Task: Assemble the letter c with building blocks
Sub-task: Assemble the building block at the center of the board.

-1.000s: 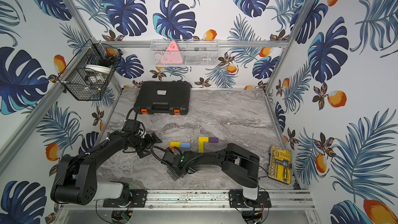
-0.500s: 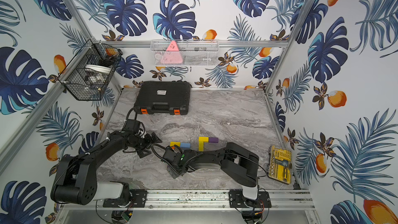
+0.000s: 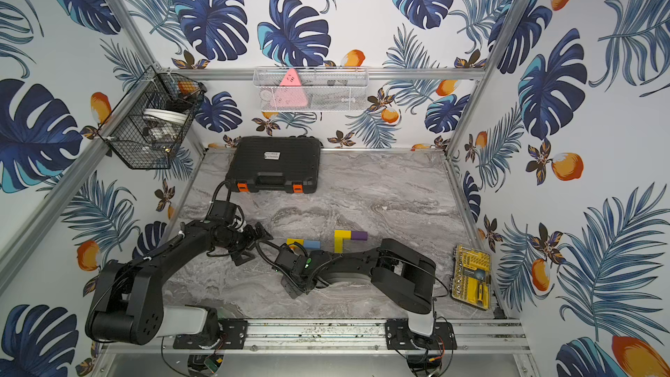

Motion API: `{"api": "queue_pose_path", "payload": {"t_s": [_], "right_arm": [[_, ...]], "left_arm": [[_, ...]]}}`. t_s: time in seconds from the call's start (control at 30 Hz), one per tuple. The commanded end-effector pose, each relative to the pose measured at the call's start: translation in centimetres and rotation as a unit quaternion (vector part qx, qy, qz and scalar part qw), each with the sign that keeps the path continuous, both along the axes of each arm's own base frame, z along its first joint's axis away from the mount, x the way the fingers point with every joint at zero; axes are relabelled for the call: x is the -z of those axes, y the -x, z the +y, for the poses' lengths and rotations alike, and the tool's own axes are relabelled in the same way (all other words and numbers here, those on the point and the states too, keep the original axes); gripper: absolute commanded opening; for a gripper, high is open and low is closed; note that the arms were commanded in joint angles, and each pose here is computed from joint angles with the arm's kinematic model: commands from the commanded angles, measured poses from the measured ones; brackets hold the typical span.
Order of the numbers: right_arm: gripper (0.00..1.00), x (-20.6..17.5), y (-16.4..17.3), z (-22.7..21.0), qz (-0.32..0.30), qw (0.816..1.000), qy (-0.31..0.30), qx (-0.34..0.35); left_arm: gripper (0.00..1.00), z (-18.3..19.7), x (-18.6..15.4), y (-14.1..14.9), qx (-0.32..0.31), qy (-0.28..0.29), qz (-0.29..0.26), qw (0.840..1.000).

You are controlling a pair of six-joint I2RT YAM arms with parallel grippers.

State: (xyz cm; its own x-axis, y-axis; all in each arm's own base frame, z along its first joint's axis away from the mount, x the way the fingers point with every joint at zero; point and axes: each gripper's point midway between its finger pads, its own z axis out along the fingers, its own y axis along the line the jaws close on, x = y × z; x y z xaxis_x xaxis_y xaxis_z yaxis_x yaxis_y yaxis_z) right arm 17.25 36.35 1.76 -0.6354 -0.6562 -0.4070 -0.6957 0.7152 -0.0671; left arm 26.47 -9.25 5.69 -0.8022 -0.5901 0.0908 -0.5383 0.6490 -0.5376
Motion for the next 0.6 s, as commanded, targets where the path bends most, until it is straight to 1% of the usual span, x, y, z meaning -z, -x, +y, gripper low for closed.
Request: {"api": "queue_pose_path", "payload": {"t_s": [0.0,0.23,0.57], "right_arm": [[0.92,0.7,0.0,-1.2,0.001,1.000,0.027,-0.002],[0.93,0.4,0.4,-1.3,0.010,1.000,0.019,-0.009],[0.93,0.6,0.9,-2.6,0.014,0.999,0.027,-0.013]], "left_arm": [[0.99,-0.1,-0.3,-0.4,-0.001,0.004,-0.007,1.000],[0.99,-0.2,-0.3,-0.4,0.000,0.005,-0.007,1.000],[0.99,-0.4,-0.4,-0.5,0.002,0.006,-0.007,1.000]]}}
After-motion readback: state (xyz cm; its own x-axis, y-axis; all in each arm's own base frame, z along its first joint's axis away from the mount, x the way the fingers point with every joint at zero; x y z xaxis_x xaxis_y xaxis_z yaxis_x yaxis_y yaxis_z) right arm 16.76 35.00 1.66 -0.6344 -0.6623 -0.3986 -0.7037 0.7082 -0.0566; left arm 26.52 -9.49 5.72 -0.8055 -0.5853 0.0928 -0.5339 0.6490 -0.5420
